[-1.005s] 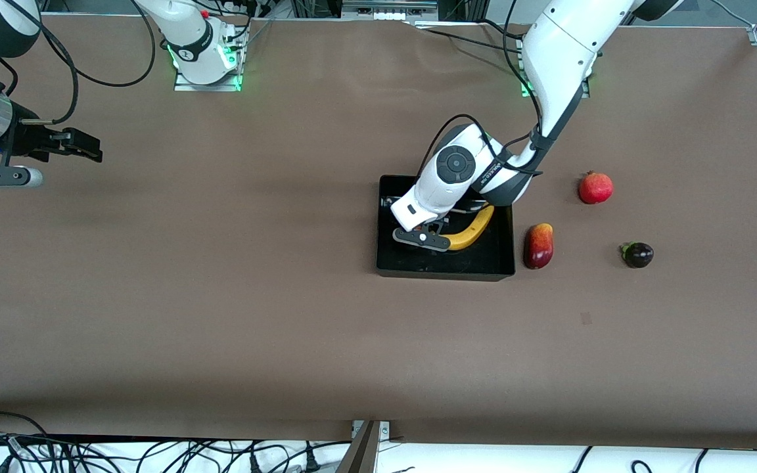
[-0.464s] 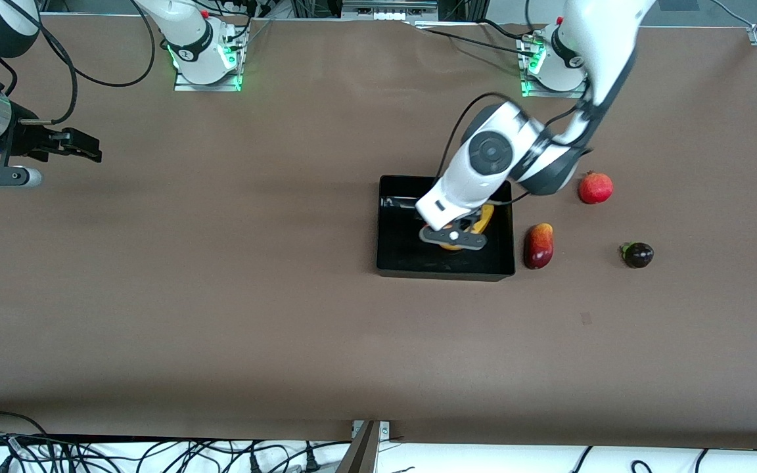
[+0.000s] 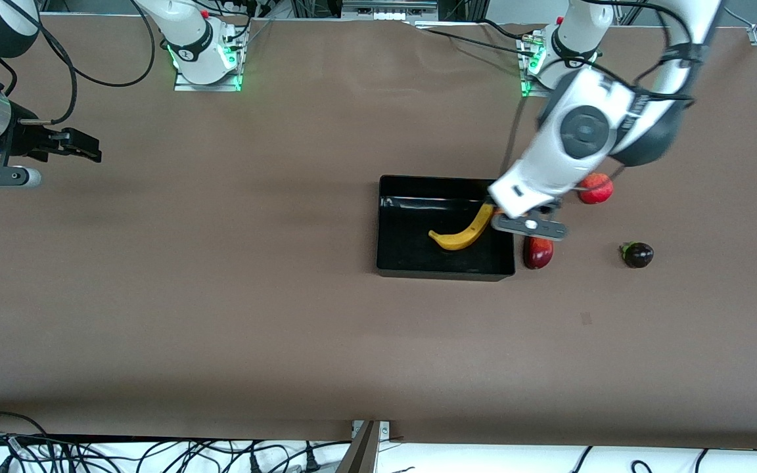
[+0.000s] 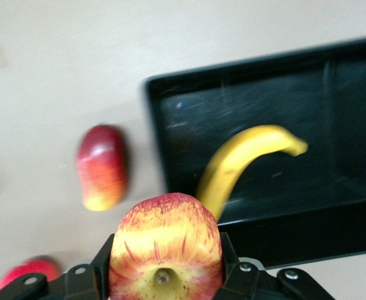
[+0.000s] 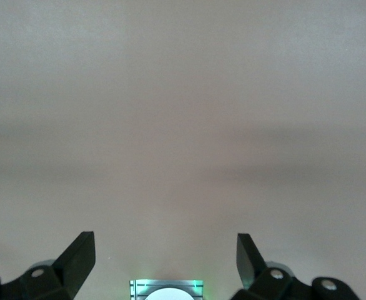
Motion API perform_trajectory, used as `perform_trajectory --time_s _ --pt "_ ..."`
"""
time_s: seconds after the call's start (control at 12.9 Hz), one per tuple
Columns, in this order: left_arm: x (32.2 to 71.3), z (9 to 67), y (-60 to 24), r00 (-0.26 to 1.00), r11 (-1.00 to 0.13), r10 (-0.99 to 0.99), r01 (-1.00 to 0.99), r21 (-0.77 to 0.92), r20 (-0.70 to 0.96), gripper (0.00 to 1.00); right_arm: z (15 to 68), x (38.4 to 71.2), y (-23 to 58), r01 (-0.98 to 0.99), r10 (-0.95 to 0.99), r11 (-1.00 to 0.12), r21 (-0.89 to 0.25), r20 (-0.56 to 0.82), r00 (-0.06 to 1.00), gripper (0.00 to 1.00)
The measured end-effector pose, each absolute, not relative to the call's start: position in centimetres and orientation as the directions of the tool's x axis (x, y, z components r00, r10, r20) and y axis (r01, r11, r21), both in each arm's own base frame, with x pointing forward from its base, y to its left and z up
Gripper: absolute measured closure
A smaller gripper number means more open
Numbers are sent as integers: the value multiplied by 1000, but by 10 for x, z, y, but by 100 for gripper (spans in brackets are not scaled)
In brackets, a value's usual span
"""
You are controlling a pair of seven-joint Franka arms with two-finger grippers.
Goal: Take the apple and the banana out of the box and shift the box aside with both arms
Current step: 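Set the apple beside the mango and open the left gripper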
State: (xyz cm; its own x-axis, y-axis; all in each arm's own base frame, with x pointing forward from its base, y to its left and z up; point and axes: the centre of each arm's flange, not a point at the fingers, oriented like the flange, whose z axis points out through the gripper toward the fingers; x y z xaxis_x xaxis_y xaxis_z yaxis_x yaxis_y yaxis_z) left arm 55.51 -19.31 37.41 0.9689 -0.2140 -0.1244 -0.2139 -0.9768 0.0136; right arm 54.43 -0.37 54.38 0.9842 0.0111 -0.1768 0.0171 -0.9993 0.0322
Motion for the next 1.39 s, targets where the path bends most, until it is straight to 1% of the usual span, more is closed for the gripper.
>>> perform_trajectory --time_s 0.15,0.31,0.54,0.7,1.24,1.31,1.39 --pt "556 355 -139 954 -966 -257 -257 25 -156 34 544 544 -4 17 11 -999 32 -177 984 0" --pt "554 330 -101 947 -958 -286 -283 39 -145 34 544 544 -4 17 11 -999 32 -177 984 0" --pt "544 270 -43 929 -932 -362 -360 37 -77 34 544 544 -4 17 11 -999 32 -177 984 0" --pt "540 235 -7 916 -919 -395 -393 38 -73 34 544 544 -4 16 10 -999 32 -177 984 0" --pt "536 194 -6 907 -911 -410 -404 79 -96 34 544 544 -4 16 10 -999 32 -177 984 0" --pt "536 194 -6 907 -911 -410 -404 79 -96 27 544 544 -4 16 10 -999 32 -177 984 0" --pt "536 194 -6 907 -911 -411 -404 79 -97 18 544 544 -4 16 10 -999 32 -177 984 0"
